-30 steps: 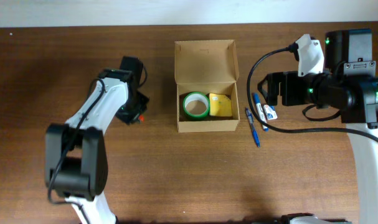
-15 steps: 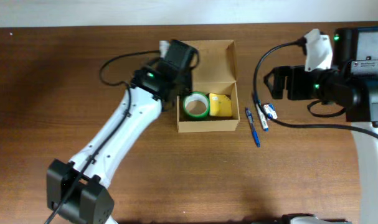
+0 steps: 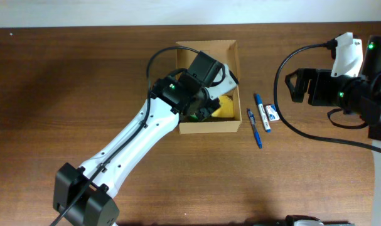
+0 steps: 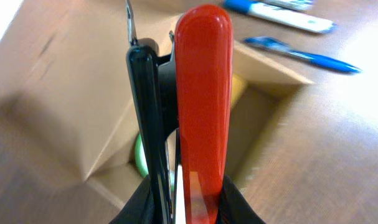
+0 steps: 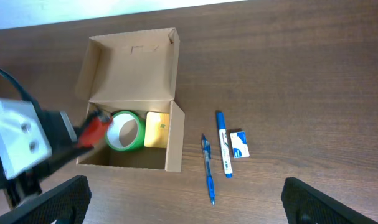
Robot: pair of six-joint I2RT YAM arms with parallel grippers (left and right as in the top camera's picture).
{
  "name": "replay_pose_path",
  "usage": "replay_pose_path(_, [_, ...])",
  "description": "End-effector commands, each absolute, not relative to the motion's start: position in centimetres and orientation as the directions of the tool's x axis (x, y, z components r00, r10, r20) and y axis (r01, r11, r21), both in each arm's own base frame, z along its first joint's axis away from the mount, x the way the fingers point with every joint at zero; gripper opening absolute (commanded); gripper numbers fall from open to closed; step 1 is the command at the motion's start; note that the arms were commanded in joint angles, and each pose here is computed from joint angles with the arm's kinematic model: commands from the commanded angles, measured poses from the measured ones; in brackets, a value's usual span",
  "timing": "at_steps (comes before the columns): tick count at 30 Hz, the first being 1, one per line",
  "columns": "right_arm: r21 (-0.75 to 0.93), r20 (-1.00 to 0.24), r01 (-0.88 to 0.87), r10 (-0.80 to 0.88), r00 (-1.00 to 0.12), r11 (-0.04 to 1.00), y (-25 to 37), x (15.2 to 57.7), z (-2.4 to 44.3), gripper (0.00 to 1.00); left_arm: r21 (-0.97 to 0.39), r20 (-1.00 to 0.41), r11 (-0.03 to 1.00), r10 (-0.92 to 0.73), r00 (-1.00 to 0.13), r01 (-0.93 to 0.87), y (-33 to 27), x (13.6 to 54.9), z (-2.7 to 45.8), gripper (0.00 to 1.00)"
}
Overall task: Pack container
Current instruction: 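Carry the red stapler into the box and release it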
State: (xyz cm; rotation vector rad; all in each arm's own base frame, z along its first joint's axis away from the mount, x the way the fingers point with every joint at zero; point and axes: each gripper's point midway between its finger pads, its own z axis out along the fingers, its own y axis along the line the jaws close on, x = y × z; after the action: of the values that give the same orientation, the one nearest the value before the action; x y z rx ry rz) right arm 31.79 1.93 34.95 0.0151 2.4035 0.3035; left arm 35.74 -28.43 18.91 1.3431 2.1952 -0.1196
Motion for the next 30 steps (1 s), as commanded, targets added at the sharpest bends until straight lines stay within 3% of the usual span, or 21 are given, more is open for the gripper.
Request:
replay_pose_path(1, [0.226,-0.667,-0.067,0.105,-0.738,0.972,1.7,31.6,35.7,0.99,0.249,-0.545,0.227,0.836,-0.058,0.942,-30.8,34.1,21.0,0.02])
replay_pose_path(4, [0.225,-0.662,-0.068,0.101,-0.742,0.972,1.8,31.4,35.6,0.99,0.340,-0.477,0.031,0.867,0.145,0.940,-31.1,34.1,20.1,0.02])
replay_pose_path(10, [0.211,-0.642,-0.082,0.075,-0.763,0.974,1.8,30.8,35.0,0.99,0.364,-0.357,-0.151,0.889,0.288,0.919,-31.1,34.9,16.0,0.02])
replay_pose_path(14, [0.212,-0.637,-0.081,0.075,-0.767,0.974,1.8,30.7,34.9,0.99,0.371,-0.251,-0.183,0.924,0.288,0.911,-30.0,36.2,13.5,0.02])
replay_pose_path(30, [0.212,-0.640,-0.081,0.076,-0.765,0.974,1.8,30.8,35.0,0.99,0.294,-0.172,-0.268,0.929,0.326,0.918,-29.2,36.1,9.3,0.02])
